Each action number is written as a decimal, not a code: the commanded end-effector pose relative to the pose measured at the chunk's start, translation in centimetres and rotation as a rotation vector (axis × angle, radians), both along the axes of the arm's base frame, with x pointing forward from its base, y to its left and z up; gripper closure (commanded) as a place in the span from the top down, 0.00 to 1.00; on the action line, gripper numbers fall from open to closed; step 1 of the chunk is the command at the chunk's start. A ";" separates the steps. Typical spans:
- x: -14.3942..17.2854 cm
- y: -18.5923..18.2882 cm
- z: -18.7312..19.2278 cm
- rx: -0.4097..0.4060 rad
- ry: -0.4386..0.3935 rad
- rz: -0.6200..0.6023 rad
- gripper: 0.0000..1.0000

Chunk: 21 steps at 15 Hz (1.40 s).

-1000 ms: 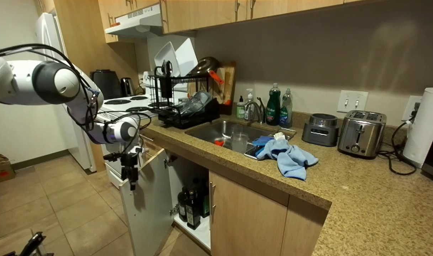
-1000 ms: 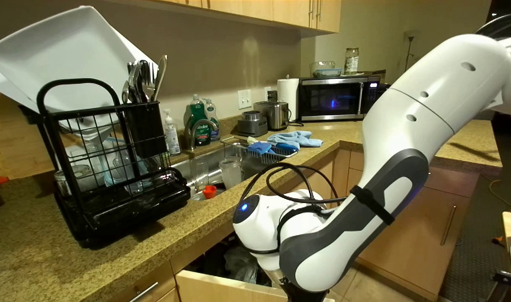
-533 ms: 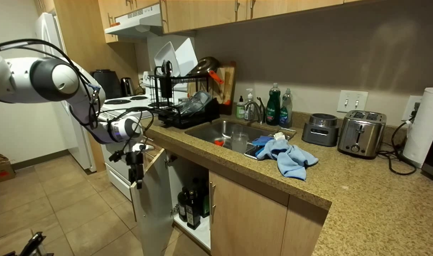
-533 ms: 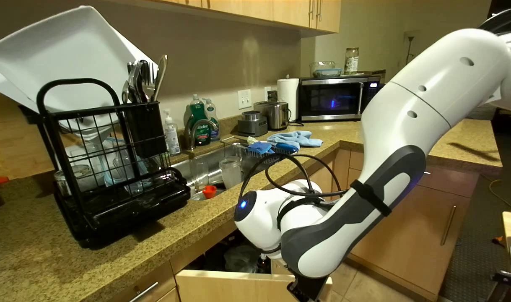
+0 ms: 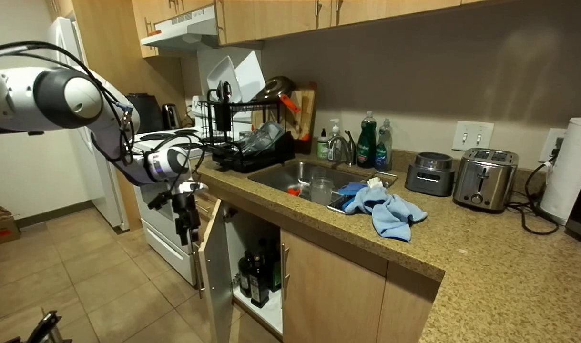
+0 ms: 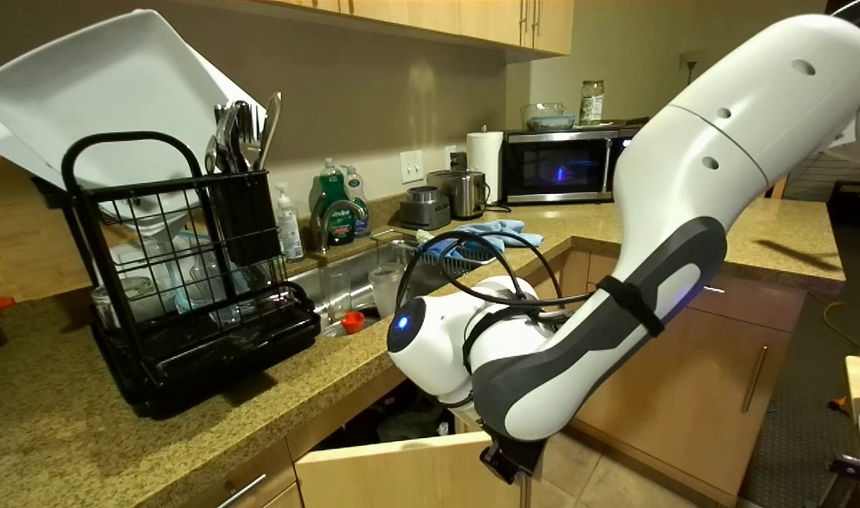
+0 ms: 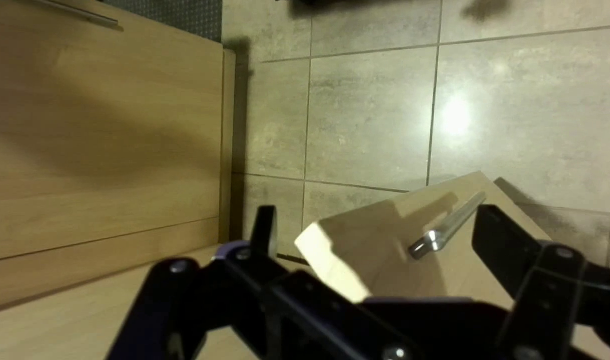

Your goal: Close the cabinet door

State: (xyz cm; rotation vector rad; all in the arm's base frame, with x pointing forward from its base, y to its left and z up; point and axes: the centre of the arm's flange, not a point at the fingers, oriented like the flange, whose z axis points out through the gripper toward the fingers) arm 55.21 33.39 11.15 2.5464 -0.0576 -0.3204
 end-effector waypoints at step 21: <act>7.0 -2.0 2.2 0.730 -0.130 0.312 1.00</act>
